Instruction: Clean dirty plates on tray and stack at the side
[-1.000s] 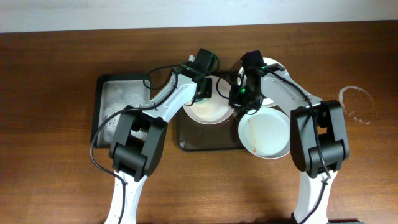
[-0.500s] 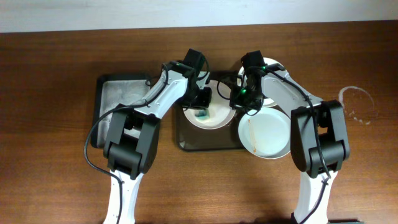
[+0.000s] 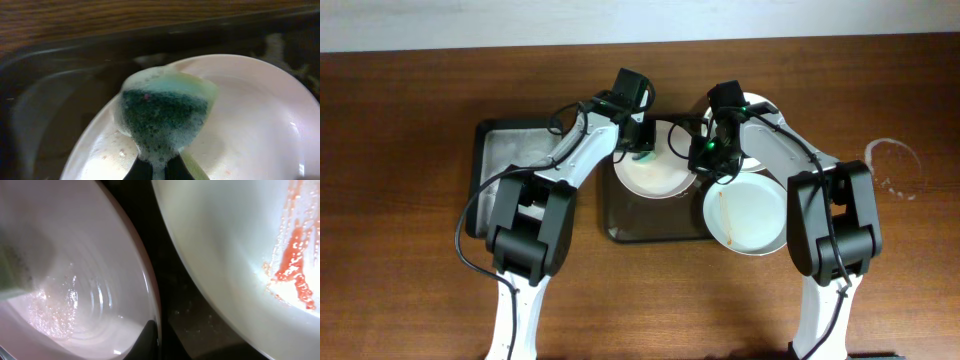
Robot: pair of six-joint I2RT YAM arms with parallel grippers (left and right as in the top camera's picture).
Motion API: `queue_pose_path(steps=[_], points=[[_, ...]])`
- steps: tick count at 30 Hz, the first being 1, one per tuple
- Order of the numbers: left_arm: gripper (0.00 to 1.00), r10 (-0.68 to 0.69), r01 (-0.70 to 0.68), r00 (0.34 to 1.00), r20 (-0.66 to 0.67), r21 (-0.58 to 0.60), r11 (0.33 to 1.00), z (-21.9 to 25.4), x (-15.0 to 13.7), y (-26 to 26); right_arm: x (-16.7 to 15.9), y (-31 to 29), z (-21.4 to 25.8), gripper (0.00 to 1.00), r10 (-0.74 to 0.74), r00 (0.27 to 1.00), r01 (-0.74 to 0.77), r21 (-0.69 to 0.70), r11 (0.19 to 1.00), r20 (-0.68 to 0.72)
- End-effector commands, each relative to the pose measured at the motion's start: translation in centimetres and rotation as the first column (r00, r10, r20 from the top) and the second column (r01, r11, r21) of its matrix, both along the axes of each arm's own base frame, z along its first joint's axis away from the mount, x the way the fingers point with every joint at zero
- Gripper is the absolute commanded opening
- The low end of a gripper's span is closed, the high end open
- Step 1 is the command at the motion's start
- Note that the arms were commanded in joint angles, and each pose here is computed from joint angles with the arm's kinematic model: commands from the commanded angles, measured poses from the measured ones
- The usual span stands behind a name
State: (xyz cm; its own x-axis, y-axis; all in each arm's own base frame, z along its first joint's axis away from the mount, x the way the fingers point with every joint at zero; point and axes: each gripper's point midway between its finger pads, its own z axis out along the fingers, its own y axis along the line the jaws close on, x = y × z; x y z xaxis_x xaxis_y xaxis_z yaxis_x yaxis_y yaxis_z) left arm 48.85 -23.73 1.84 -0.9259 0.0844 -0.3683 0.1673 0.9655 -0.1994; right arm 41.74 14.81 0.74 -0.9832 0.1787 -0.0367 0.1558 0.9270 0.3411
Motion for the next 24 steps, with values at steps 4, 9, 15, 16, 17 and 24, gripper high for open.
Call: queue_pose_path(steps=[4, 9, 15, 16, 17, 24], points=[[0.01, 0.098, -0.058, 0.981, -0.168, 0.232, 0.971, -3.5, -3.7, 5.4, -0.5, -0.6, -0.5, 0.04, 0.000, 1.000, -0.001, -0.030, 1.000, -0.020], [0.01, -0.127, 0.129, 0.915, -0.384, -0.019, 0.991, -3.2, -9.2, 0.4, -0.5, -0.6, -0.5, 0.04, 0.000, 1.000, 0.000, -0.029, 1.000, -0.018], [0.01, -0.315, 0.255, 0.896, -0.315, -0.217, 0.942, -2.0, -9.5, -3.9, -0.6, -0.5, -0.5, 0.04, 0.000, 1.000, -0.001, -0.026, 1.000, -0.021], [0.01, -0.317, 0.260, 0.904, -0.288, -0.218, 0.941, -1.9, -8.9, -4.1, -0.6, -0.5, -0.5, 0.04, 0.000, 1.000, -0.001, -0.026, 1.000, -0.022], [0.01, -0.319, 0.266, 0.914, -0.252, -0.221, 0.938, -1.8, -8.1, -4.5, -0.6, -0.5, -0.5, 0.04, 0.001, 1.000, -0.001, -0.026, 1.000, -0.022], [0.01, 0.099, -0.098, 0.995, -0.013, 0.059, 0.993, -2.0, 0.4, 1.7, -0.6, -0.5, -0.5, 0.04, 0.000, 1.000, -0.001, -0.026, 1.000, -0.022]])
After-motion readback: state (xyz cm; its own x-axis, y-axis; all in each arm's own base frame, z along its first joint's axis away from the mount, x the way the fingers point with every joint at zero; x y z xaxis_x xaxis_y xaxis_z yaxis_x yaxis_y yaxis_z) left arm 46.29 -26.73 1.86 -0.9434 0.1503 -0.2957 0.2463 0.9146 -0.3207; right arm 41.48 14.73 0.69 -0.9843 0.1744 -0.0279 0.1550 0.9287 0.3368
